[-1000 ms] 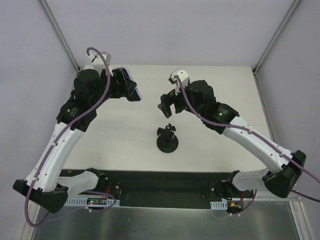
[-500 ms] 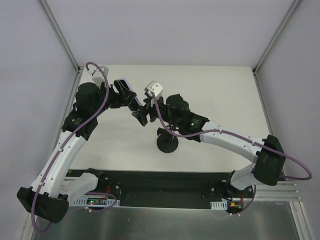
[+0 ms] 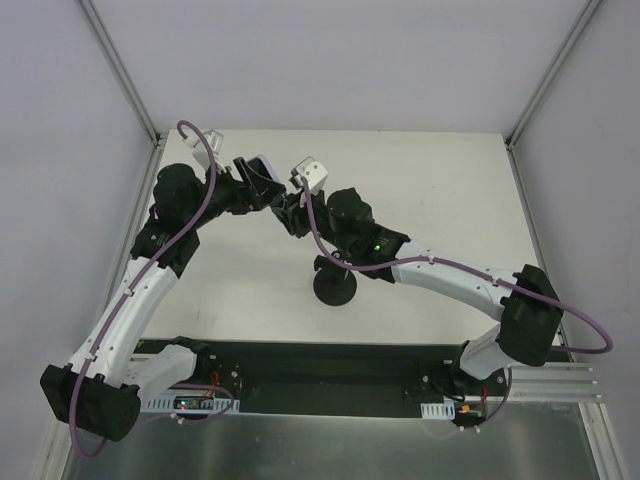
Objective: Place the phone on the phone stand
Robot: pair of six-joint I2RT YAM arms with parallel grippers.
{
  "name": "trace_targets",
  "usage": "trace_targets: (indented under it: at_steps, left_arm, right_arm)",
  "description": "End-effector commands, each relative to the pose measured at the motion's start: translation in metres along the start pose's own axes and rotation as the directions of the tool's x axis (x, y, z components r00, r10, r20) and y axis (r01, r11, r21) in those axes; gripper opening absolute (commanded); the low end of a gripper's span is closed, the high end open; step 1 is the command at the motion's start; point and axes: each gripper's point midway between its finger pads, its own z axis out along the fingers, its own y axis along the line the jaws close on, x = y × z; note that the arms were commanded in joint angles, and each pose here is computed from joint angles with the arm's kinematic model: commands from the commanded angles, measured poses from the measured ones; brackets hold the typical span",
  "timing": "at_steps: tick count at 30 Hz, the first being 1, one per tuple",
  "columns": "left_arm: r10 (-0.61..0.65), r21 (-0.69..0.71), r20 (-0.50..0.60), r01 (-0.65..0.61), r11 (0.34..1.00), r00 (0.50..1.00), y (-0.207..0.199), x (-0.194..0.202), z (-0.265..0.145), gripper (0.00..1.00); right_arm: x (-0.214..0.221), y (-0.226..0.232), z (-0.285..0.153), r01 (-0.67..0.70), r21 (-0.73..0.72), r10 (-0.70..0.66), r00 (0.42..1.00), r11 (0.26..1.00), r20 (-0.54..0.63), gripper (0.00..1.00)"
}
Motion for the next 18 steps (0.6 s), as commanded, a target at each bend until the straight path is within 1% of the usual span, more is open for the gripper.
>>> trace_targets:
  at_steps: [1,2,3,4,6,7,8,9,13,15,18]
  left_arm:
    - [0.035,0.155,0.078,-0.047,0.987,0.996,-0.036,-0.025,-0.004,0.00]
    - [0.046,0.174,0.078,-0.059,0.983,0.996,-0.041,-0.026,-0.006,0.00]
    - [0.058,0.186,0.080,-0.072,0.980,0.995,-0.043,-0.027,-0.007,0.05]
    - [0.077,0.200,0.080,-0.092,0.976,0.994,-0.046,-0.026,-0.008,0.34]
    - [0.108,0.228,0.095,-0.127,0.965,0.990,-0.052,-0.028,-0.011,0.69]
    - [0.134,0.238,0.103,-0.155,0.959,0.986,-0.054,-0.029,-0.012,0.89]
    - [0.150,0.257,0.112,-0.175,0.951,0.982,-0.058,-0.031,-0.013,0.97]
    - [0.156,0.269,0.111,-0.181,0.946,0.981,-0.061,-0.031,-0.013,0.99]
    - [0.154,0.330,0.106,-0.181,0.926,0.982,-0.082,-0.044,-0.015,0.99]
    - [0.156,0.348,0.099,-0.181,0.920,0.983,-0.086,-0.046,-0.013,0.99]
    - [0.188,0.369,0.109,-0.215,0.904,0.976,-0.084,-0.043,-0.014,0.99]
  right_arm:
    - [-0.039,-0.001,-0.003,-0.028,0.021,0.025,0.993,0.999,0.118,0.17]
    - [-0.039,-0.004,-0.003,-0.028,0.034,0.023,0.993,0.999,0.118,0.08]
    - [-0.040,-0.006,-0.003,-0.028,0.043,0.022,0.992,0.999,0.122,0.01]
    - [-0.039,-0.007,-0.004,-0.025,0.049,0.019,0.993,0.998,0.121,0.01]
    - [-0.044,-0.012,-0.009,-0.027,0.060,0.019,0.991,0.998,0.135,0.01]
    - [-0.040,-0.013,-0.011,-0.032,0.062,0.024,0.991,0.998,0.128,0.01]
    - [-0.049,-0.021,-0.018,-0.042,0.072,0.031,0.988,0.997,0.148,0.01]
    - [-0.050,-0.025,-0.023,-0.048,0.072,0.037,0.987,0.996,0.155,0.01]
    - [-0.062,-0.050,-0.048,-0.103,0.068,0.087,0.975,0.992,0.205,0.01]
    - [-0.067,-0.062,-0.059,-0.141,0.047,0.128,0.967,0.989,0.220,0.01]
    - [-0.073,-0.060,-0.071,-0.166,-0.051,0.173,0.960,0.985,0.219,0.01]
